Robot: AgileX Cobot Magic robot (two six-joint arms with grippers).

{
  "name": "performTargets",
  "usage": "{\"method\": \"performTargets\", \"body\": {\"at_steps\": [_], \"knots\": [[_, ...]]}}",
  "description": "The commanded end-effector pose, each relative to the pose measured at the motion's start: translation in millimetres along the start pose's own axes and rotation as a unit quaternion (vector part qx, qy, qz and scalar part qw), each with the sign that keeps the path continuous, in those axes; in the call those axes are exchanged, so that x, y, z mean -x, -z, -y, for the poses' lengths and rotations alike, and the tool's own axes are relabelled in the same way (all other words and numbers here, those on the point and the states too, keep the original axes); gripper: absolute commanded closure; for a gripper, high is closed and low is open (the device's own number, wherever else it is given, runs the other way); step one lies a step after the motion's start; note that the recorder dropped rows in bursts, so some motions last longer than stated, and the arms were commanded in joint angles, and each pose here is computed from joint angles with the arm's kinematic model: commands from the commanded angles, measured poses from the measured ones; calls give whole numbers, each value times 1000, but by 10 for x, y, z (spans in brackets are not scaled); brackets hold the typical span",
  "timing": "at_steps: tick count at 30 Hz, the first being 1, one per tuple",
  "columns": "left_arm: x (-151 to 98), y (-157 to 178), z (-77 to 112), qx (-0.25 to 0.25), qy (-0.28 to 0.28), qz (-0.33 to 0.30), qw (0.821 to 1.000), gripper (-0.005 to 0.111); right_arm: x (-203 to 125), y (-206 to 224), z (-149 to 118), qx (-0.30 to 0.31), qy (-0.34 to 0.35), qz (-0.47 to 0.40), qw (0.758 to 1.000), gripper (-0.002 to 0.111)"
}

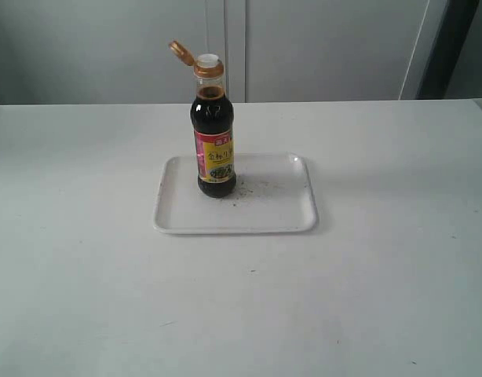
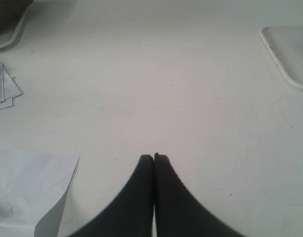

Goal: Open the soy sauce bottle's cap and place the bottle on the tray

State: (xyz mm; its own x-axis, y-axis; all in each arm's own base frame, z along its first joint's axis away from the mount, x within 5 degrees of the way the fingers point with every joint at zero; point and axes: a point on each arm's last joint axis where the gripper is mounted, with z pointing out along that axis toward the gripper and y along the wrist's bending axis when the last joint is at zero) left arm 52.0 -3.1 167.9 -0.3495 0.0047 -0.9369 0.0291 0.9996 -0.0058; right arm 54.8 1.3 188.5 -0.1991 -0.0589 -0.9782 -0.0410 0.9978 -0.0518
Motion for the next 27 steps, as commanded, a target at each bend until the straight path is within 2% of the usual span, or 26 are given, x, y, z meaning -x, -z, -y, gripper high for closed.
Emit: {"method": "performTargets", "body": {"at_steps": [1,27], "knots": [[-10,-2,1,0,4,0,1000,107,-2,-1,3,-3,-2,7,1000,108],[-10,-2,1,0,4,0,1000,107,-62,0,-1,0,-9,-26,1000,108]]}}
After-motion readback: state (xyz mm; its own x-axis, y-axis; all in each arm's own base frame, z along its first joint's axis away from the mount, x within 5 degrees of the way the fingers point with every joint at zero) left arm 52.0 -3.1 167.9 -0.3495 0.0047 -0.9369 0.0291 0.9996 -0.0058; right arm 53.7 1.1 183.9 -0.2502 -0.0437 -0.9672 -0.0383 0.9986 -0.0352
